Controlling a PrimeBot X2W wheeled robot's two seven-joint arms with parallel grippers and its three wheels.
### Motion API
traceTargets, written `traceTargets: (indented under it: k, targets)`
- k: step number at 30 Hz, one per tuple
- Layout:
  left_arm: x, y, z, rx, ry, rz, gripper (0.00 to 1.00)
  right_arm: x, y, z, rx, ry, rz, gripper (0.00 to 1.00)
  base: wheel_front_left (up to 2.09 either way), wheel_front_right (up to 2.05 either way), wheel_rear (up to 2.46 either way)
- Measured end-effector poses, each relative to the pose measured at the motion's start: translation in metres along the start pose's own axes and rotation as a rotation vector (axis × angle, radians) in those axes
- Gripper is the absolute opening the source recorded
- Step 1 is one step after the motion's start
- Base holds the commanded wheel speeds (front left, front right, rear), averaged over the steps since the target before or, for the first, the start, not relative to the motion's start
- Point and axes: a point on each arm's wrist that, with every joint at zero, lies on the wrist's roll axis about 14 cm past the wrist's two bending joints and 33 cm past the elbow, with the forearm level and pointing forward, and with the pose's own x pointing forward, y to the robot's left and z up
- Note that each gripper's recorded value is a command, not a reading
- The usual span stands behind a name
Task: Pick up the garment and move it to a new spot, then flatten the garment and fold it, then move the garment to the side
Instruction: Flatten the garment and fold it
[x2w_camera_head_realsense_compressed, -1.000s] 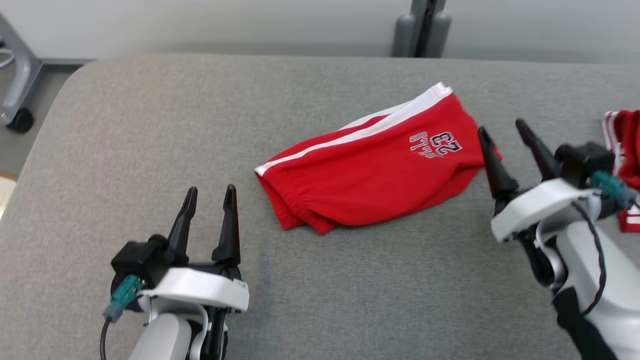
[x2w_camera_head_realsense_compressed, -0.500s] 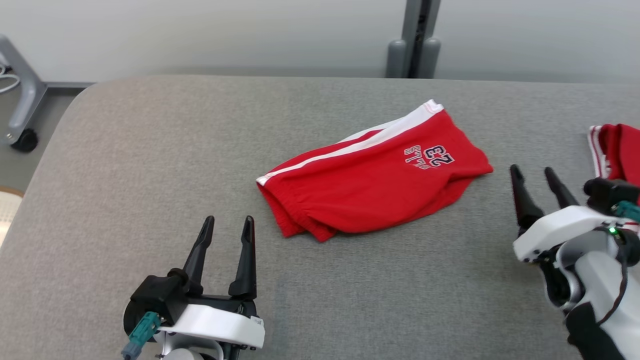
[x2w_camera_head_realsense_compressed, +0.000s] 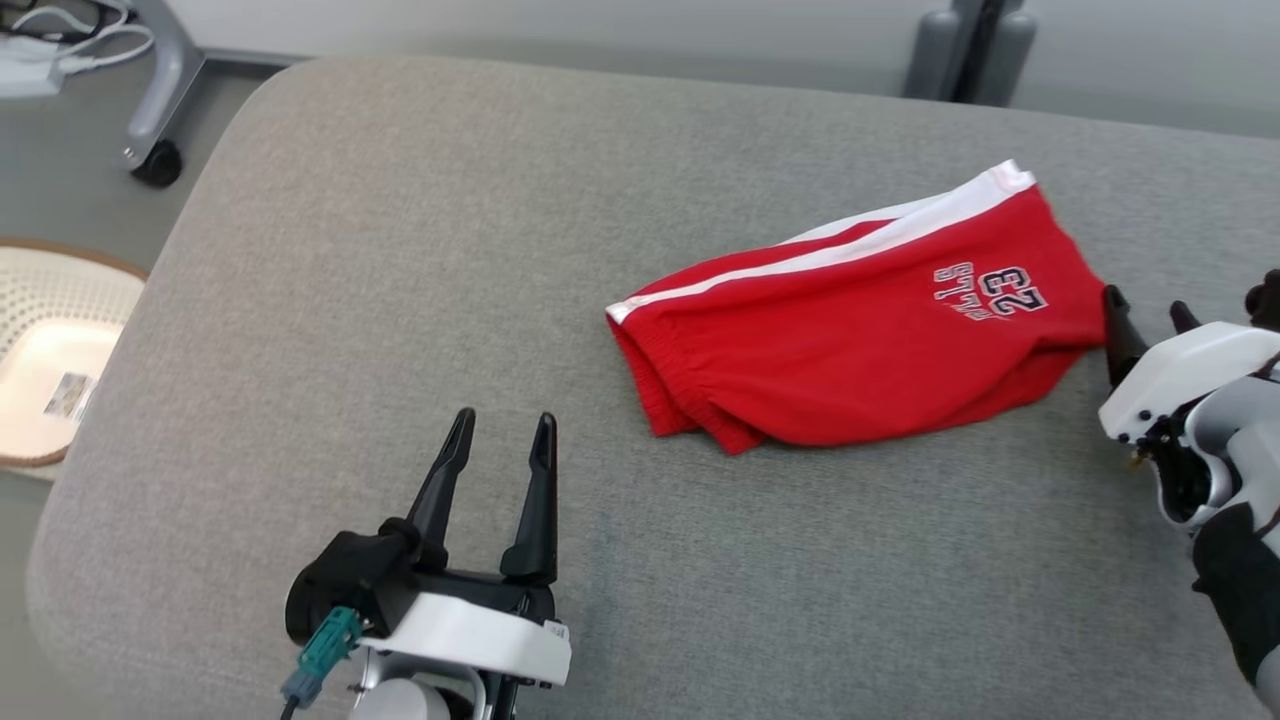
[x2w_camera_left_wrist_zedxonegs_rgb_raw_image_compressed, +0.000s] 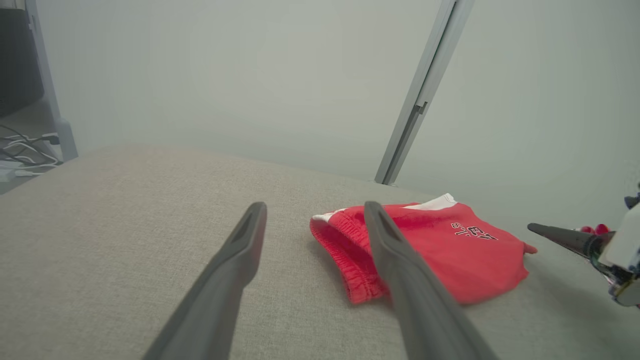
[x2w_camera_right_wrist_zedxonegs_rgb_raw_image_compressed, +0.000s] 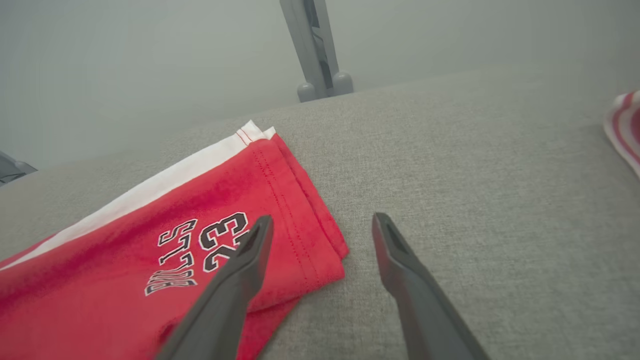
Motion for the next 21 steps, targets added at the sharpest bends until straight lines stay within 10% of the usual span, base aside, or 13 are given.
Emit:
traceTargets:
  k: [9, 10, 12, 13, 21]
  targets:
    - [0.005, 0.009, -0.006, 0.018, 0.019, 0.025, 1.00, 0.020, -0.008, -0.032, -0.001, 0.110, -0.033, 1.00, 0.00, 0.00, 0.00]
    - [0.005, 0.009, -0.008, 0.019, 0.025, 0.027, 1.00, 0.022, -0.007, -0.034, -0.005, 0.117, -0.030, 0.90, 0.00, 0.00, 0.00]
    - [0.005, 0.009, -0.010, 0.020, 0.032, 0.027, 1.00, 0.024, -0.006, -0.036, -0.008, 0.121, -0.026, 0.16, 0.00, 0.00, 0.00]
    - [0.005, 0.009, -0.010, 0.021, 0.033, 0.029, 1.00, 0.024, -0.005, -0.036, -0.011, 0.123, -0.023, 0.00, 0.00, 0.00, 0.00]
    - [0.010, 0.003, -0.010, 0.027, 0.030, 0.008, 1.00, 0.018, -0.002, -0.028, -0.020, 0.076, -0.013, 0.00, 0.00, 0.00, 0.00]
